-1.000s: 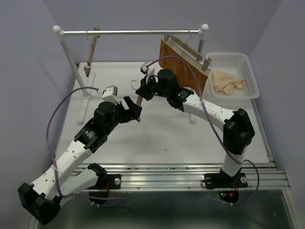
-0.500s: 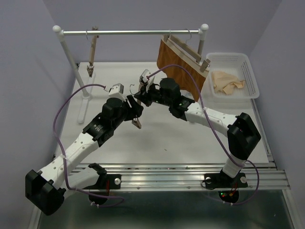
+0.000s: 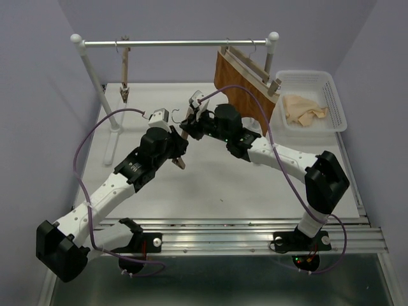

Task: Remove the underwear clipped to the hanger

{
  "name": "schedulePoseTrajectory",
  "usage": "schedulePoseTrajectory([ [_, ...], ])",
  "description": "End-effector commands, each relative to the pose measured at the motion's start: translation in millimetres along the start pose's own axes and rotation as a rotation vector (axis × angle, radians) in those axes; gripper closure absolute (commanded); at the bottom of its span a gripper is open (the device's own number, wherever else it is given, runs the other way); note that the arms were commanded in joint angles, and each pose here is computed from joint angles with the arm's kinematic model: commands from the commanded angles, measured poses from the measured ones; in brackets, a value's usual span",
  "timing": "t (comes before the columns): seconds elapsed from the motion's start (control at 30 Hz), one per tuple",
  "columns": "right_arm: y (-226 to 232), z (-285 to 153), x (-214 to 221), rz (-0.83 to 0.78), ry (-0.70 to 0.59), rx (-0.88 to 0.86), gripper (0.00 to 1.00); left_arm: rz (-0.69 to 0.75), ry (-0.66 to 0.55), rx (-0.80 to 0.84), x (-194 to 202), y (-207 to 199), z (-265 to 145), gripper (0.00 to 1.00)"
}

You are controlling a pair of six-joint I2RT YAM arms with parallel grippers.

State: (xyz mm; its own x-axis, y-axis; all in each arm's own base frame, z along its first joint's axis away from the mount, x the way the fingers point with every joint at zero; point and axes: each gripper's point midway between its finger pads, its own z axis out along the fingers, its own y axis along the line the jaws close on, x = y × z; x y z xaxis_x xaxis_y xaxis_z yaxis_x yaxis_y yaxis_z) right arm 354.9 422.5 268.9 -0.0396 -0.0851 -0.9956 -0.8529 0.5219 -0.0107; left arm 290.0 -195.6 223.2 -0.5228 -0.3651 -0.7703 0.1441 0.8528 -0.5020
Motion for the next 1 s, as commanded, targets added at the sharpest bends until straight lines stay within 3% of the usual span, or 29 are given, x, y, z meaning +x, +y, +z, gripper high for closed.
schedulePoseTrajectory([
  [0.0,1.7,-19.3,-61.1,0.031,-0.13,0.026,0.48,0.034,-0.133,-0.049,-43.4,-2.4,-4.6,1.0],
  [0.07,3.1,-24.1,-72.8,0.029,-0.137,0.021,0.41,0.047,-0.165,-0.09,-52.2,3.2,-6.7,1.0],
  [0.2,6.7,-36.6,-92.9,0.113,-0.13,0.027,0.04,0.097,-0.199,-0.121,-63.1,7.6,-10.6,1.0],
  [0.23,5.8,-40.8,-101.7,0.119,-0.148,0.036,0.01,0.102,-0.202,-0.123,-64.6,7.6,-11.1,1.0],
  [0.4,-15.5,-69.3,-133.4,0.15,-0.23,0.183,0.0,0.149,-0.216,-0.18,-74.9,13.8,-13.9,1.0],
  [0.63,-50.3,-109.6,-126.4,0.15,-0.245,0.423,0.0,0.234,-0.3,-0.193,-110.4,2.8,-19.9,1.0],
  [0.97,-53.8,-128.7,-124.7,0.14,-0.254,0.464,0.0,0.238,-0.353,-0.197,-146.2,-20.3,-10.2,1.0],
])
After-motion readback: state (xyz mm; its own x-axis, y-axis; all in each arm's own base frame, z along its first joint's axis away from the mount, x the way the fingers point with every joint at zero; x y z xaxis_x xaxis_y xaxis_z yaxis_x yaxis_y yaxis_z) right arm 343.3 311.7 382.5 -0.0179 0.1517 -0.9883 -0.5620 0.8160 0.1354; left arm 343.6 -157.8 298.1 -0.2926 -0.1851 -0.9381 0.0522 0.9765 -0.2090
